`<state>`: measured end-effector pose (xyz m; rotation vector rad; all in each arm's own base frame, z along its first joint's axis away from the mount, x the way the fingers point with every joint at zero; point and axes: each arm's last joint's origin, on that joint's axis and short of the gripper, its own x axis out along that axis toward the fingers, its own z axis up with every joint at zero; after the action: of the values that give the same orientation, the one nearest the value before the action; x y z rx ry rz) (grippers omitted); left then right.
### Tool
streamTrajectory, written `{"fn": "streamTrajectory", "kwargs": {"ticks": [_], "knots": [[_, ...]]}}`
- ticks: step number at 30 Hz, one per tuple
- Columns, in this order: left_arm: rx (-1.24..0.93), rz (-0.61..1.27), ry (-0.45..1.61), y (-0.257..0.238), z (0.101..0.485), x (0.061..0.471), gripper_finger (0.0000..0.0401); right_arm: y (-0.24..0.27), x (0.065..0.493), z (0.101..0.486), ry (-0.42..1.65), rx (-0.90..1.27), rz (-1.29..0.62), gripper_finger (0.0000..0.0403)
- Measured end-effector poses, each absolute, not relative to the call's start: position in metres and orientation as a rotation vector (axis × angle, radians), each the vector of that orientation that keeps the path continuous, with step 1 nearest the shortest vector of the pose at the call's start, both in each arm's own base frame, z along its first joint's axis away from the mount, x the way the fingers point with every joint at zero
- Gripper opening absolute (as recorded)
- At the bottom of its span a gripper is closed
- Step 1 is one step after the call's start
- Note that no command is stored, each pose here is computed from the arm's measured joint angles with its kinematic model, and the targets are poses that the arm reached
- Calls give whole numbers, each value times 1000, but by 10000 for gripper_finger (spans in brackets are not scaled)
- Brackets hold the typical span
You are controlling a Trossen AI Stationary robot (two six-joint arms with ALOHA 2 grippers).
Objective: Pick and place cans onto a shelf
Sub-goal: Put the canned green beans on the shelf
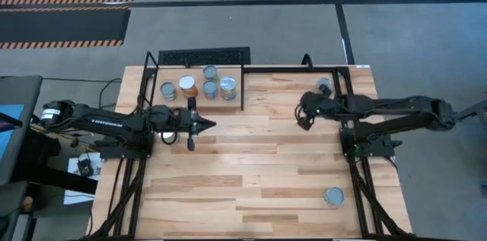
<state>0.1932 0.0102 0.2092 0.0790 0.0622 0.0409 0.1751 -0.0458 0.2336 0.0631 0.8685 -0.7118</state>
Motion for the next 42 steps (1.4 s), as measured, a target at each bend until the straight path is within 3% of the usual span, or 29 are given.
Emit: {"fn": "streamTrajectory", "kwargs": {"ticks": [12, 16, 24, 36, 42], "knots": [[113, 56, 80, 5, 208, 193, 0, -90, 145, 238, 974, 238, -1070, 204], [114, 56, 79, 5, 208, 193, 0, -106, 135, 238, 979, 274, -1135, 228], [114, 57, 79, 5, 208, 193, 0, -131, 134, 236, 931, 344, -1080, 213], [114, 56, 91, 5, 207, 193, 0, -155, 148, 204, 1105, 351, -1075, 196], [114, 56, 92, 5, 207, 193, 0, -159, 151, 198, 1143, 307, -1097, 131]]}}
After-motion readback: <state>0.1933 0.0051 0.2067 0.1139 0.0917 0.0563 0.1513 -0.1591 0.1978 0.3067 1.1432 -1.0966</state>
